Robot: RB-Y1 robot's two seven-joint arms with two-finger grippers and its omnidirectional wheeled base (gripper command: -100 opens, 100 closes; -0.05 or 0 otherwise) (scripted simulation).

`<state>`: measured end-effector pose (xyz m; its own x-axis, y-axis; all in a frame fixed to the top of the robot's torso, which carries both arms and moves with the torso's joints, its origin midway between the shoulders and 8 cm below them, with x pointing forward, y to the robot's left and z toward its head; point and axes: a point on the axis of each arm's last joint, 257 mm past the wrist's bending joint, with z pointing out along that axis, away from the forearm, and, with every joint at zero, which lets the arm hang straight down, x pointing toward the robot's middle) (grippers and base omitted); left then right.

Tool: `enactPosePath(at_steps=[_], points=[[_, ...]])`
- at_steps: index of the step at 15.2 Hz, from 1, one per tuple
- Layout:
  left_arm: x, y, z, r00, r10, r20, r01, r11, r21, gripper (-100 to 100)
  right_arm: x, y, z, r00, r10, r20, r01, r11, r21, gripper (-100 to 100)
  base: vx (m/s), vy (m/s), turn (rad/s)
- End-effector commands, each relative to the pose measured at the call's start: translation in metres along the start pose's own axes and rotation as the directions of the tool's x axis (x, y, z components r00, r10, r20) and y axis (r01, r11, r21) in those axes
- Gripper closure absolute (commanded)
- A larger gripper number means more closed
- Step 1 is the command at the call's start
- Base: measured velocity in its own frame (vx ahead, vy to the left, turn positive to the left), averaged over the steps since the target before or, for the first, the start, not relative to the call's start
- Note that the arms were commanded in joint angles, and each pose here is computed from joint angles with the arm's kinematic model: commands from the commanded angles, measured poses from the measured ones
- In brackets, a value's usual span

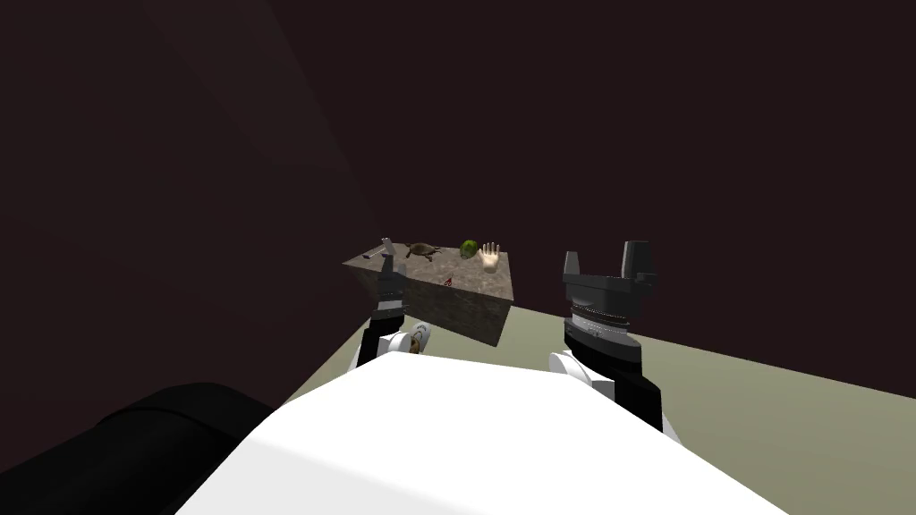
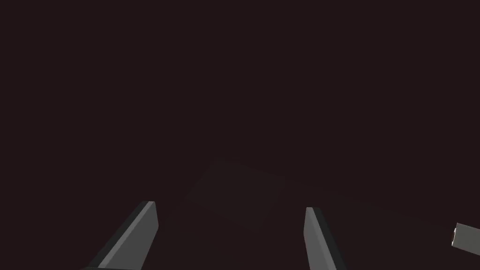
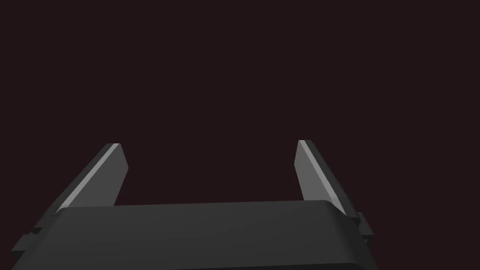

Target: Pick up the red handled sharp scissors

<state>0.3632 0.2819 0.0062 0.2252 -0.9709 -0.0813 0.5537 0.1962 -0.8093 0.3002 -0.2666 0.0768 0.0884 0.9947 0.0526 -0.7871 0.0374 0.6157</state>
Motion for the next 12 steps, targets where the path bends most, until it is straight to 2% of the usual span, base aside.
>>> enactPosePath(at_steps=[1,4,6,7,8,9,10,11,12], points=[[0.003,0.008,-0.001,0.999,0.016,-0.042,-0.017,1.0,-0.019,-100,0.0,0.0,0.0,1.0,0.0,0.0,0.0,1.0,0.0,0,0.001,-0.006,-0.038],[0.004,0.016,-0.001,0.997,0.025,-0.069,-0.028,0.999,-0.039,-100,0.0,0.0,0.0,1.0,0.0,0.0,0.0,1.0,0.0,0,0.004,-0.012,-0.053],[0.0,0.04,-0.003,0.993,0.032,-0.11,-0.044,0.994,-0.103,-100,0.0,0.0,0.0,1.0,0.0,0.0,0.0,1.0,0.0,0,0.008,-0.022,-0.107],[0.001,0.04,-0.003,0.992,0.037,-0.12,-0.05,0.994,-0.101,-100,0.0,0.0,0.0,1.0,0.0,0.0,0.0,1.0,0.0,0,0.01,-0.025,-0.102],[-0.003,0.055,-0.004,0.99,0.038,-0.136,-0.058,0.988,-0.143,-100,0.0,0.0,0.0,1.0,0.0,0.0,0.0,1.0,0.0,0,0.008,-0.031,-0.121],[-0.003,0.055,-0.004,0.989,0.041,-0.14,-0.061,0.988,-0.142,-100,0.0,0.0,0.0,1.0,0.0,0.0,0.0,1.0,0.0,0,0.005,-0.03,-0.086],[-0.009,0.072,-0.006,0.987,0.042,-0.156,-0.072,0.979,-0.189,-100,0.0,0.0,0.0,1.0,0.0,0.0,0.0,1.0,0.0,0,0.007,-0.035,-0.102],[-0.009,0.072,-0.006,0.987,0.042,-0.156,-0.072,0.979,-0.189,-100,0.0,0.0,0.0,1.0,0.0,0.0,0.0,1.0,0.0,0,0.009,-0.034,-0.087],[-0.018,0.089,-0.007,0.985,0.042,-0.167,-0.082,0.969,-0.235,-100,0.0,0.0,0.0,1.0,0.0,0.0,0.0,1.0,0.0,0,0.01,-0.038,-0.15]])
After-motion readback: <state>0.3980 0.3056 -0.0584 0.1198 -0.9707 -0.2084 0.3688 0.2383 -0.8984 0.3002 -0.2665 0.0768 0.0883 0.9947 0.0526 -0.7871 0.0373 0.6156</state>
